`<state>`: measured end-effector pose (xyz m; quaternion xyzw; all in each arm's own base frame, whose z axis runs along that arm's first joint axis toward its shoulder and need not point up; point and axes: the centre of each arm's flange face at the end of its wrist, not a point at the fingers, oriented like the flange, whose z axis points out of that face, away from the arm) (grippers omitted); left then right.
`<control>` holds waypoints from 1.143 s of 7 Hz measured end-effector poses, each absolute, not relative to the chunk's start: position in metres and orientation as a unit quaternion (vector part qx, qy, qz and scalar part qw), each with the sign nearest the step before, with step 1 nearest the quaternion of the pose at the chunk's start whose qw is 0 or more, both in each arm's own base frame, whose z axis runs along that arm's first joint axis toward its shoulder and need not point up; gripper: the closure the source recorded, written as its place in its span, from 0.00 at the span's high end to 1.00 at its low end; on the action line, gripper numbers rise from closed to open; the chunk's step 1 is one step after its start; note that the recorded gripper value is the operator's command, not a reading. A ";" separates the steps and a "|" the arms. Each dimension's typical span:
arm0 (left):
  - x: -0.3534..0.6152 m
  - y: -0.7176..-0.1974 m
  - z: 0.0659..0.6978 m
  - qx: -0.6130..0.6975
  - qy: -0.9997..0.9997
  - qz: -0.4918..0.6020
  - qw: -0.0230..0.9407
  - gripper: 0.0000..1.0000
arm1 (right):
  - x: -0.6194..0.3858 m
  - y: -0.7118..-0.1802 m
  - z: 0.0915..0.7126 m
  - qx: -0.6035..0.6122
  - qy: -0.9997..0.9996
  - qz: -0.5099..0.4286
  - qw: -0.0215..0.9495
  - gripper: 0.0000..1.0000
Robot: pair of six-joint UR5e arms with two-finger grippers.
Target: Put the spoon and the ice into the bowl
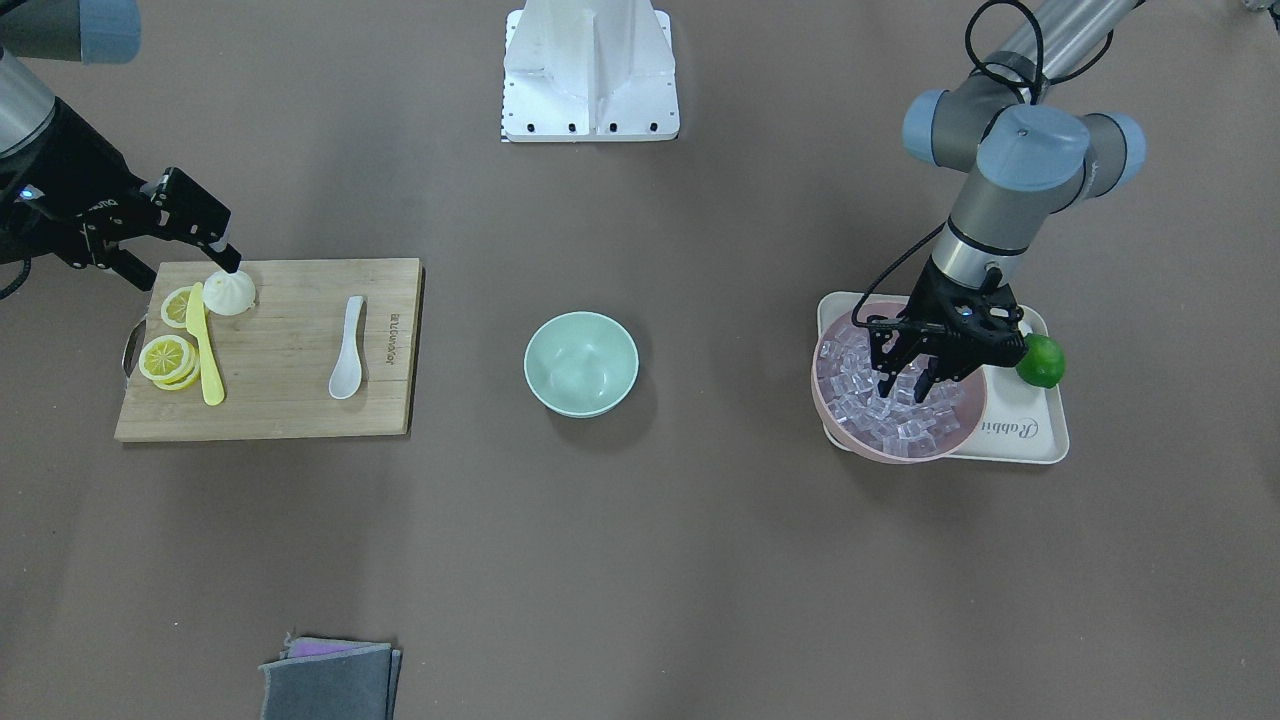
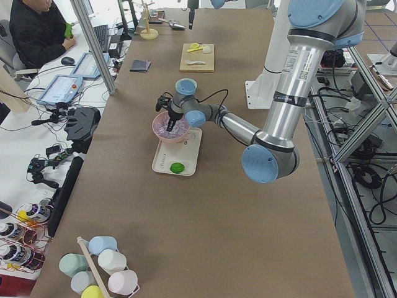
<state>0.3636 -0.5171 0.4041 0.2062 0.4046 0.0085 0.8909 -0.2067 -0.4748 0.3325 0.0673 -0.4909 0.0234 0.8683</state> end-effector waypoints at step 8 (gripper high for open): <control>0.318 -0.521 0.357 0.224 0.442 0.000 0.869 0.00 | -0.210 -0.471 0.335 0.062 -0.490 0.026 0.869 1.00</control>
